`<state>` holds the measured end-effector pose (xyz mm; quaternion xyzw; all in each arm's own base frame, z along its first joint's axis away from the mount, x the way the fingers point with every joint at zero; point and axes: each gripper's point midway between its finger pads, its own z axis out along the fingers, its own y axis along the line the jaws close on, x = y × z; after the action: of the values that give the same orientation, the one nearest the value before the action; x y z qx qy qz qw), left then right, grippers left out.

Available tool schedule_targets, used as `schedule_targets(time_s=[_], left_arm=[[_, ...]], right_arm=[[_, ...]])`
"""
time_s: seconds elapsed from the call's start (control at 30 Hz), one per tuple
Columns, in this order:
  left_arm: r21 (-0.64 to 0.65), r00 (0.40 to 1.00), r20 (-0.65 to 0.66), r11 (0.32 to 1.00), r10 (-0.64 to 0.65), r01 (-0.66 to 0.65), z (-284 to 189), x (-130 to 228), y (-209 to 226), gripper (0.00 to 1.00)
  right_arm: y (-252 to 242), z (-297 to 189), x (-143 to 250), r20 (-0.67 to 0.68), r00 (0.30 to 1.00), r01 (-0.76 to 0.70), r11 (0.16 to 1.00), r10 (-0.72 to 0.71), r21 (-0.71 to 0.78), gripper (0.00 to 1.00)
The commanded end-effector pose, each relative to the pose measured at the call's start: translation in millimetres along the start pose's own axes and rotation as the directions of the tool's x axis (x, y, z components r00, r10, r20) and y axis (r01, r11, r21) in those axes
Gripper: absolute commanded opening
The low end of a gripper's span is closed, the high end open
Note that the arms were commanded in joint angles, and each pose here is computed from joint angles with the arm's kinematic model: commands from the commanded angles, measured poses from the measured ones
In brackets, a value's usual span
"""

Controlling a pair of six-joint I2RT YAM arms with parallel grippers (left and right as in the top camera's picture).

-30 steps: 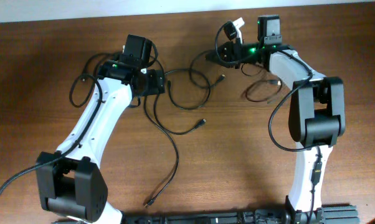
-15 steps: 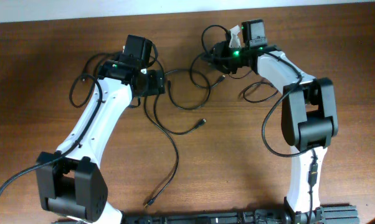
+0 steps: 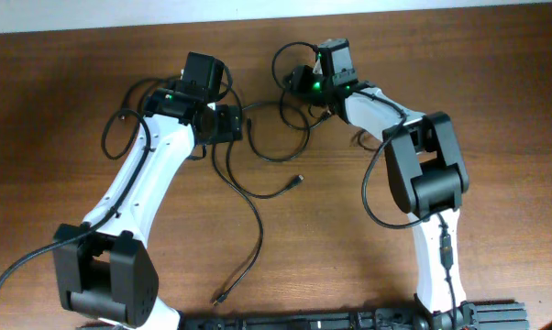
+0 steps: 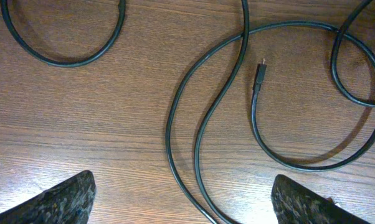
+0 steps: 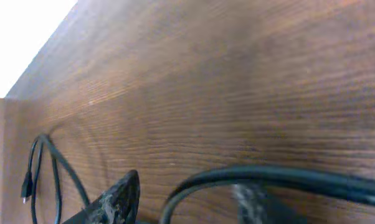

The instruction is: Untangle cables

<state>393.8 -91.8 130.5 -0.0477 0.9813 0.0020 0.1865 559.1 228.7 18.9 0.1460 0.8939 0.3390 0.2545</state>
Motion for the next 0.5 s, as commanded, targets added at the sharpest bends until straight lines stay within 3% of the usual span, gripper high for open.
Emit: schedule_targets(time_s=[0.0, 0.13, 0.23, 0.27, 0.3, 0.4, 0.47], left_arm=[[0.002, 1.000, -0.001, 1.000, 0.003, -0.003, 0.6, -0.8, 0.1, 0.91], [0.002, 1.000, -0.001, 1.000, 0.003, -0.003, 0.6, -0.9, 0.0, 0.91], [0.002, 1.000, -0.001, 1.000, 0.003, -0.003, 0.6, -0.9, 0.0, 0.91], [0.002, 1.000, -0.001, 1.000, 0.003, -0.003, 0.6, -0.8, 0.0, 0.91], [0.002, 1.000, -0.001, 1.000, 0.003, -0.003, 0.6, -0.9, 0.0, 0.91], [0.002, 1.000, -0.001, 1.000, 0.003, -0.003, 0.6, -0.9, 0.0, 0.91], [0.003, 1.000, 0.001, 1.000, 0.003, -0.003, 0.6, -1.2, -0.1, 0.91]], right_arm=[[-18.7, 15.8, 17.8, -0.040, 0.994, -0.096, 0.995, 0.097, 0.031, 0.46], [7.3, 23.5, 20.0, -0.047, 0.998, -0.052, 0.994, 0.048, -0.093, 0.46], [56.0, 15.3, 6.3, -0.016, 1.000, -0.019, 0.953, 0.015, -0.302, 0.25], [66.9, 10.1, -1.0, -0.015, 0.998, -0.057, 0.933, 0.055, -0.355, 0.04], [80.4, 2.0, -6.2, -0.007, 1.000, -0.024, 0.905, 0.023, -0.425, 0.04], [131.2, -39.1, -14.8, 0.054, 0.990, 0.134, 0.738, -0.131, -0.662, 0.04], [161.5, -90.7, -34.0, 0.111, 0.986, 0.164, 0.573, -0.127, -0.803, 0.04]])
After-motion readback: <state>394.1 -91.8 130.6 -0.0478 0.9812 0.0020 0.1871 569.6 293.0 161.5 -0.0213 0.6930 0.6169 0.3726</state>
